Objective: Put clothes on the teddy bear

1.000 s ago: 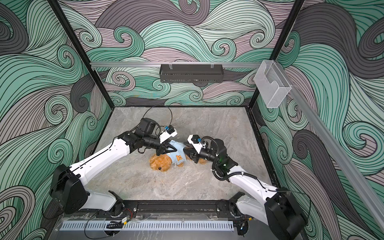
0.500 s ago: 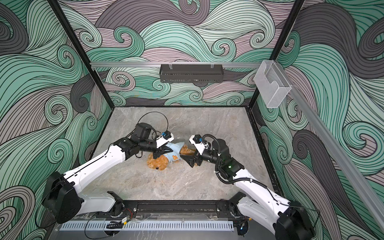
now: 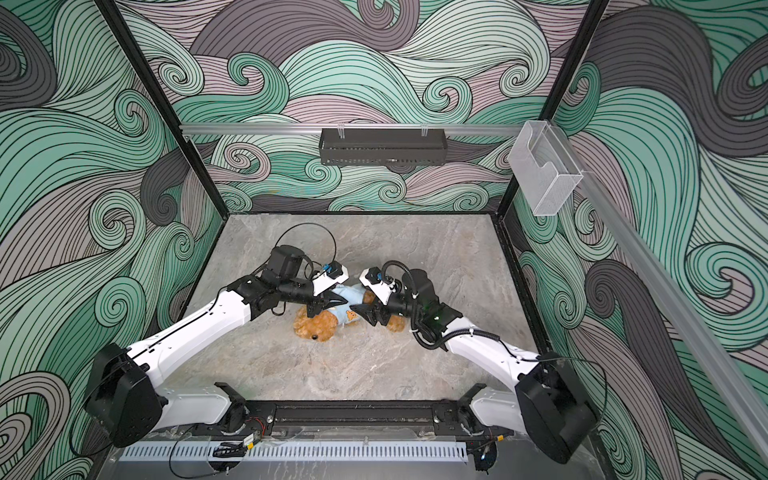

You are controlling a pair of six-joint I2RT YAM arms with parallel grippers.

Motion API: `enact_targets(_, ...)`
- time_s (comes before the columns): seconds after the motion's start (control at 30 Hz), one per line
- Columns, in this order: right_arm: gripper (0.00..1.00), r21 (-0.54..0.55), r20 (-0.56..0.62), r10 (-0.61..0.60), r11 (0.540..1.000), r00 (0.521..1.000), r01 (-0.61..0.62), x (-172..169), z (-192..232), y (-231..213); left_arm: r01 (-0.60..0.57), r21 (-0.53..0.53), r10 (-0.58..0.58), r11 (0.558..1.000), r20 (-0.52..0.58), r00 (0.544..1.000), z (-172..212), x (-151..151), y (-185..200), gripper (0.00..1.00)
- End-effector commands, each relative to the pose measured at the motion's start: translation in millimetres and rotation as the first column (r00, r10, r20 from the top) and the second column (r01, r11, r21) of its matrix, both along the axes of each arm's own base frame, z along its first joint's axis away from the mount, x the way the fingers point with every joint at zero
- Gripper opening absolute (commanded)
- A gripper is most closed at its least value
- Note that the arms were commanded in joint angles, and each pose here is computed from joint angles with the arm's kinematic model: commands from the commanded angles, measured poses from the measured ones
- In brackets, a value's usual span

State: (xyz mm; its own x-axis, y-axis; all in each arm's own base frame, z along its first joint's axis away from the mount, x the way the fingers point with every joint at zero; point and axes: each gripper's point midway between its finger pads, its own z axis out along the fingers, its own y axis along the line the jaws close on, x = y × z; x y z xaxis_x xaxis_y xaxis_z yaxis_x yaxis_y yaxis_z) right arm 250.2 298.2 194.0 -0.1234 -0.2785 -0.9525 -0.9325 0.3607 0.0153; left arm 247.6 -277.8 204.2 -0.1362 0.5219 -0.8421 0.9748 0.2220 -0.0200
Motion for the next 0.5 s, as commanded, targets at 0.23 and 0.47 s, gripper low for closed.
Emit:
enact_targets(0.23, 0.24, -0.044, 0.078, -0.035, 0.998, 0.996, 0.038, 2.2, -21.2, -9.3, 0.046, -0.050, -0.045, 0.998, 0.014, 0.999, 30.2, -13.4, -2.5, 0.41)
enact_targets(0.47, 0.16, -0.094, 0.153, -0.031, 0.995, 0.988, 0.046, -0.3, -38.3, -17.1, -0.096, 0.066, 0.095, 0.993, 0.020, 0.995, 31.1, -19.1, 31.5, 0.60)
